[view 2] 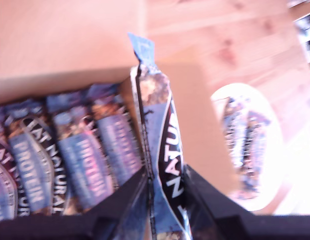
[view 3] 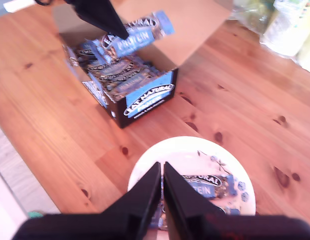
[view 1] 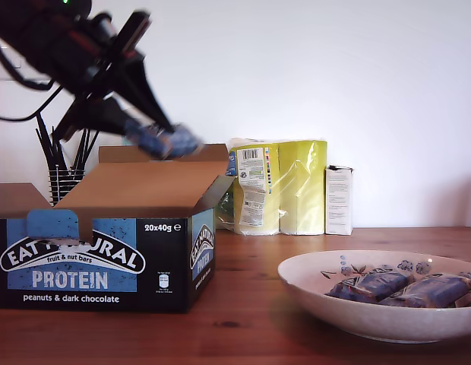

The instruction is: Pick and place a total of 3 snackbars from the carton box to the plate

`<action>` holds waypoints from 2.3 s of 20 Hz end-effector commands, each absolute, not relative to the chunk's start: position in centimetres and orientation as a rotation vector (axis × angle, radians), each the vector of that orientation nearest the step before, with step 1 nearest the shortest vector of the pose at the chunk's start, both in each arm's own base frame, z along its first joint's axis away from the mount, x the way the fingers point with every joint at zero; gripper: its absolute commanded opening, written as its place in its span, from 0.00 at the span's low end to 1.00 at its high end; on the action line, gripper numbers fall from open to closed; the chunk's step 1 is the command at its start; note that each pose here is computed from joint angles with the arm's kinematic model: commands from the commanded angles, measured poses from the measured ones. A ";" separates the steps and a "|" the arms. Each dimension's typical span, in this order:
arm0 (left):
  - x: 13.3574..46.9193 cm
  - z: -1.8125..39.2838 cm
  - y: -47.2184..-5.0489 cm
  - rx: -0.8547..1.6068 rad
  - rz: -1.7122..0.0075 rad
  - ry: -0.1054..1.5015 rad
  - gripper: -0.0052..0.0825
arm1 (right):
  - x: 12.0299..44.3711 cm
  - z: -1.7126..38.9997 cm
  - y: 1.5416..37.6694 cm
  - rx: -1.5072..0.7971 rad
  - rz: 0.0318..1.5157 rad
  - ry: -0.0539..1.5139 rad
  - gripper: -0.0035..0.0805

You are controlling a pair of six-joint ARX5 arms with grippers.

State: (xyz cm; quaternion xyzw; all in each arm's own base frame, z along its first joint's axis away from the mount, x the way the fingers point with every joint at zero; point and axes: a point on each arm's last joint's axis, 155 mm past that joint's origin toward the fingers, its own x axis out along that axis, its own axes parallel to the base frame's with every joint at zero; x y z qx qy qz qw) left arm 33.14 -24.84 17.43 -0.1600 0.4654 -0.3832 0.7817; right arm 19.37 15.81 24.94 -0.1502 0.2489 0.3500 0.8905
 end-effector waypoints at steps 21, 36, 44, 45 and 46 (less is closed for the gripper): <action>29.4 20.4 -40.9 -0.538 -0.898 0.843 0.22 | 19.1 23.6 9.1 -0.206 0.464 0.626 0.03; 25.0 20.9 -43.4 -0.453 -1.173 0.867 0.22 | 17.5 25.5 13.7 -0.122 0.744 0.556 0.03; 25.4 24.8 -39.7 -0.451 -1.282 0.818 0.22 | 19.5 28.4 16.3 0.097 0.914 0.505 0.03; 25.3 25.4 -39.3 -0.451 -1.306 0.806 0.22 | 19.9 28.9 16.7 0.130 0.950 0.498 0.03; 25.3 25.9 -38.9 -0.444 -1.322 0.791 0.22 | 20.6 29.2 16.8 0.169 0.966 0.497 0.03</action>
